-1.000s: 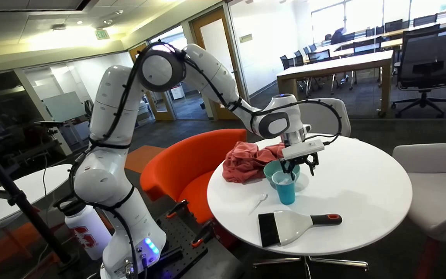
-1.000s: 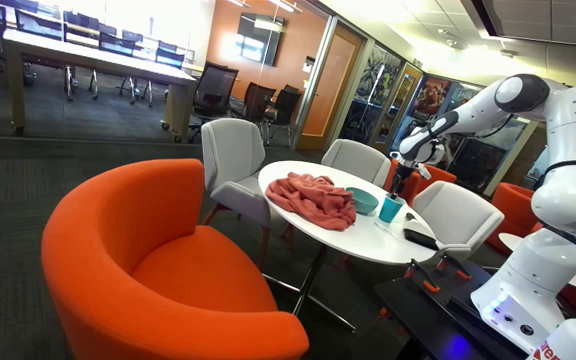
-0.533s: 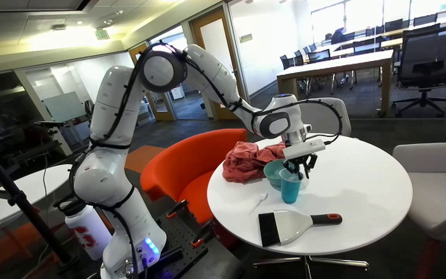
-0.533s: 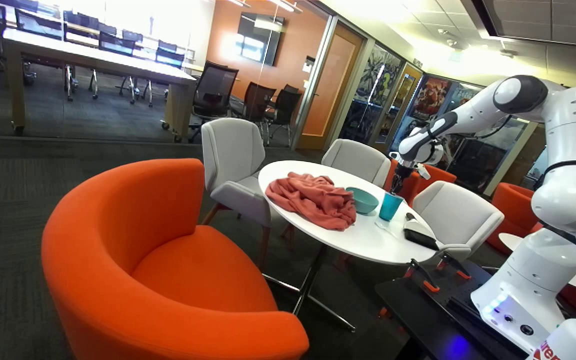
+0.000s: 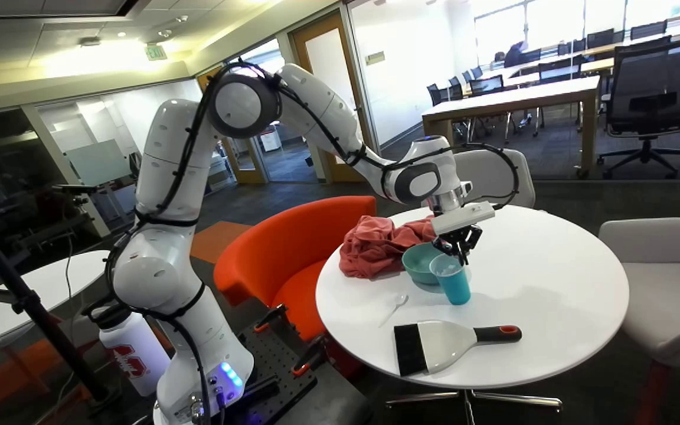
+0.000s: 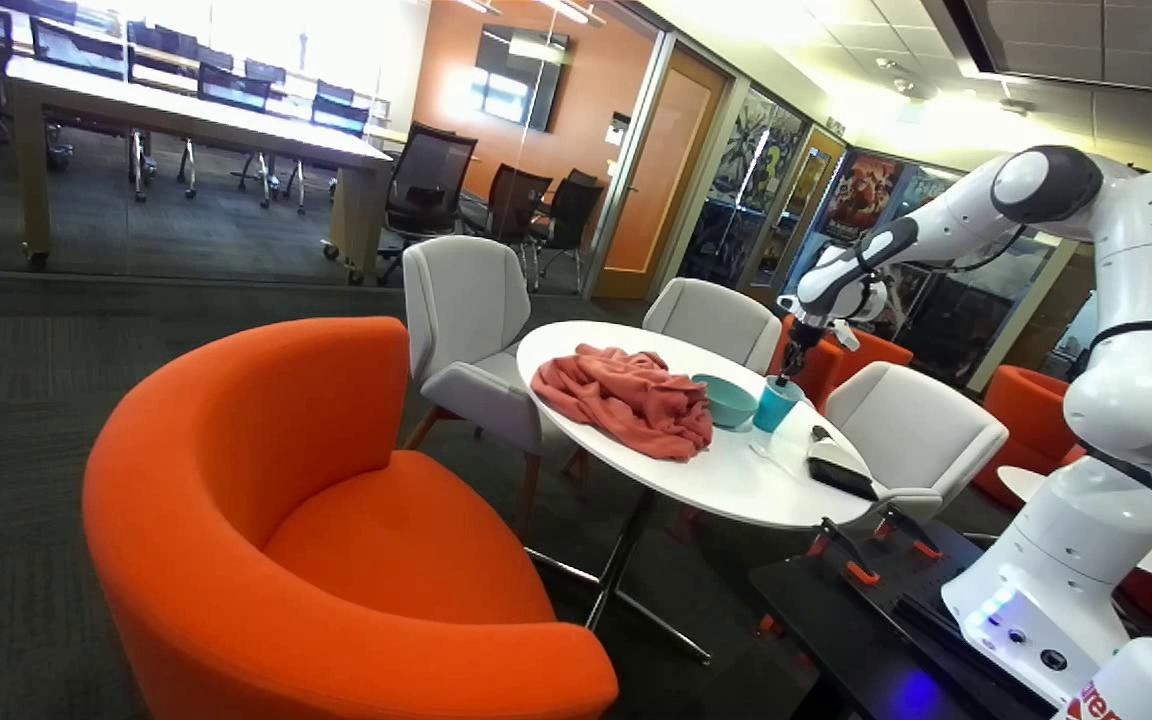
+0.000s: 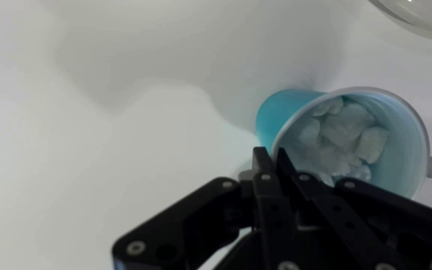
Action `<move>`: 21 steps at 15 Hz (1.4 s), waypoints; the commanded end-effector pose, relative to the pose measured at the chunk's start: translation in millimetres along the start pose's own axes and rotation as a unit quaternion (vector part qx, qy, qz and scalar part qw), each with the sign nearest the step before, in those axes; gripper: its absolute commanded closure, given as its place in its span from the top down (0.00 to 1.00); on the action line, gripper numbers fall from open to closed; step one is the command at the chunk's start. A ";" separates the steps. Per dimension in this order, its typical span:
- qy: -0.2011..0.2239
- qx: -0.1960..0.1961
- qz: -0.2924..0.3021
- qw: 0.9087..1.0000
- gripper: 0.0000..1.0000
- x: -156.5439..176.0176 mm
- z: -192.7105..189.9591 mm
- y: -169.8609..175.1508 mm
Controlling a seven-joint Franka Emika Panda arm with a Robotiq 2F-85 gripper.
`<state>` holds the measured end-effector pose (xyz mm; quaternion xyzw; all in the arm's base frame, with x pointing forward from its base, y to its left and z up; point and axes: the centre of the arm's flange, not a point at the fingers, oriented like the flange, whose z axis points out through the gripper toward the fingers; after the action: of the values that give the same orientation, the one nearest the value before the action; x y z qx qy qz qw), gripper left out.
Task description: Pour the contents in the cup into the bowl
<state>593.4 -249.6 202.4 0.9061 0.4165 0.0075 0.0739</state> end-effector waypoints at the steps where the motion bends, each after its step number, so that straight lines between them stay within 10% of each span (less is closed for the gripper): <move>1: -0.006 -0.016 0.014 1.000 0.01 3.9 -40.2 -11.1; 10: -0.066 -0.149 0.091 0.982 0.01 68.4 -106.3 -3.3; 17: -0.136 -0.260 0.157 0.943 0.01 122.1 -83.1 -3.7; 21: -0.178 -0.263 0.146 0.937 0.01 145.4 -50.7 -18.6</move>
<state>658.1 -136.8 262.9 0.8992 0.2433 -0.0081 0.3635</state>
